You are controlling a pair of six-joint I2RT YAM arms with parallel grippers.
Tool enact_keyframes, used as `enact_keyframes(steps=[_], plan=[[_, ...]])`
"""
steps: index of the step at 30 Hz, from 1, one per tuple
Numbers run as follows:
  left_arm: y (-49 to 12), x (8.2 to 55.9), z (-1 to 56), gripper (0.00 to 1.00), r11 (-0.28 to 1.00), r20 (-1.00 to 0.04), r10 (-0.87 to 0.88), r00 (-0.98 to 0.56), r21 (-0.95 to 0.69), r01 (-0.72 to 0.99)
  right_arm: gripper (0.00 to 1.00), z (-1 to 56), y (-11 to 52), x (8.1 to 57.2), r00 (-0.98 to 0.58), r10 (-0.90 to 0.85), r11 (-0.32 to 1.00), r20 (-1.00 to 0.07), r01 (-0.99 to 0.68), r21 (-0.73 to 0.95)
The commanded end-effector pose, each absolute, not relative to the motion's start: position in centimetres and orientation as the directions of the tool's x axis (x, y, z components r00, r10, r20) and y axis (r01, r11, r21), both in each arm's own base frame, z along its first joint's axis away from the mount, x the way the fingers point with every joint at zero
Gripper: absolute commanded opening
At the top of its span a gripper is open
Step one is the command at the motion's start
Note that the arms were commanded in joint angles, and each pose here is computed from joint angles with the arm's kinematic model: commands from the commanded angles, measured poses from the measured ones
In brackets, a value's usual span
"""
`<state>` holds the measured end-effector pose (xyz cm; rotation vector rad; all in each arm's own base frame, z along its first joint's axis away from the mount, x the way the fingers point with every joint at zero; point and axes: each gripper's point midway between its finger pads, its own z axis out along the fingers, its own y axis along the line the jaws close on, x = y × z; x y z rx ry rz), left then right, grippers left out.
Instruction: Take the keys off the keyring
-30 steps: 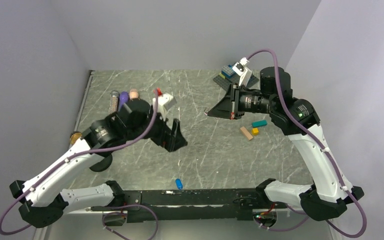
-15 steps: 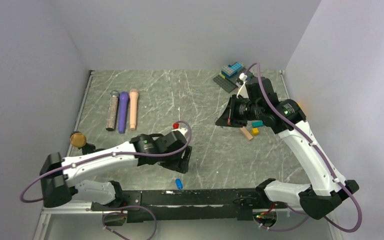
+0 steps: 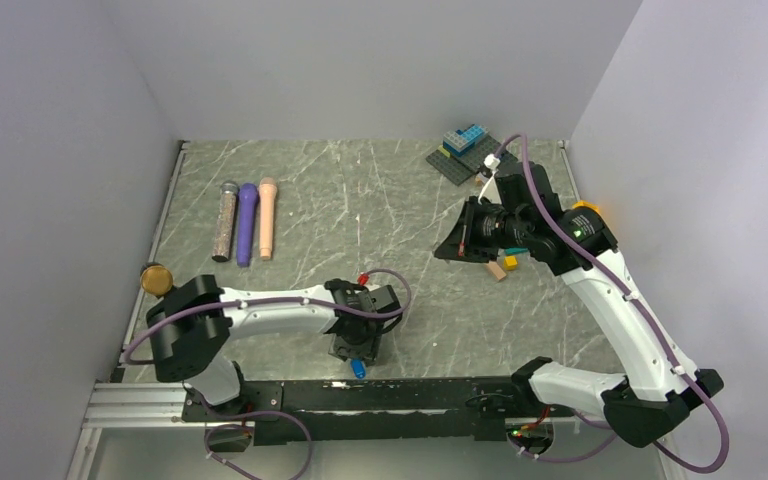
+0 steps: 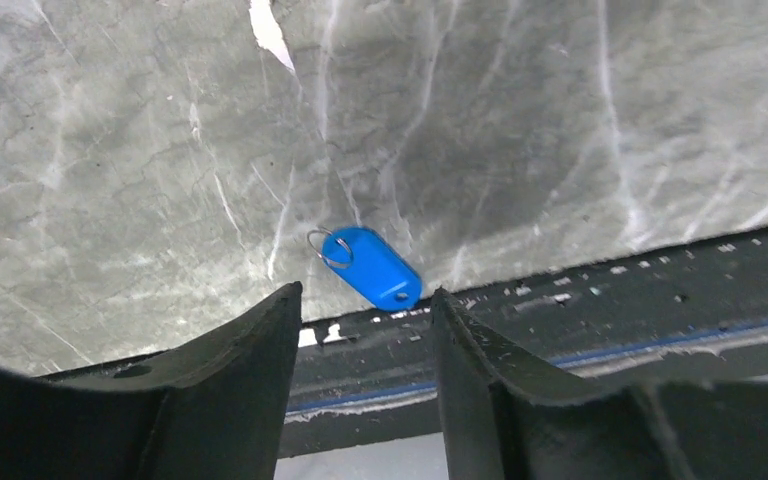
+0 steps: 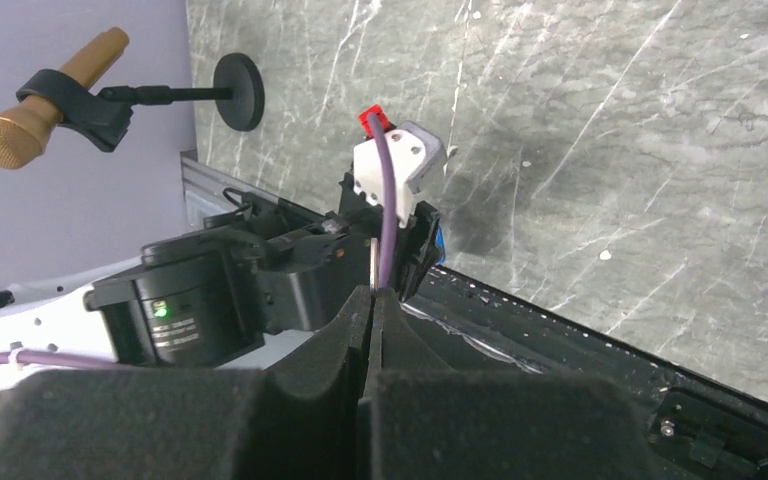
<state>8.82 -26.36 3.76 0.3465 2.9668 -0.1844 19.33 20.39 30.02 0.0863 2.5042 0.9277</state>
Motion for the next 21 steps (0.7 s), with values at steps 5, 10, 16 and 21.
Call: enact_keyframes(steps=[5, 10, 16, 21], plan=[[-25.7, 9.1, 2.3, 0.46, 0.976, -0.145, 0.209, -0.967, -0.024, 0.215, 0.00, 31.3, 19.6, 18.2, -0.885, 0.233, 0.763, -0.403, -0.090, 0.640], [-26.0, 9.2, 1.3, 0.34, 0.975, -0.135, 0.216, -0.967, -0.025, 0.221, 0.00, 31.5, 19.7, 18.0, -0.889, 0.225, 0.761, -0.399, -0.096, 0.641], [-25.9, 10.2, 1.1, 0.08, 0.972, -0.162, 0.235, -0.958, 0.010, 0.236, 0.00, 31.3, 19.8, 18.1, -0.894, 0.211, 0.767, -0.395, -0.099, 0.634], [-25.7, 11.4, 1.9, 0.00, 0.967, -0.189, 0.253, -0.949, 0.027, 0.253, 0.00, 30.3, 20.2, 18.6, -0.900, 0.202, 0.767, -0.386, -0.099, 0.633]])
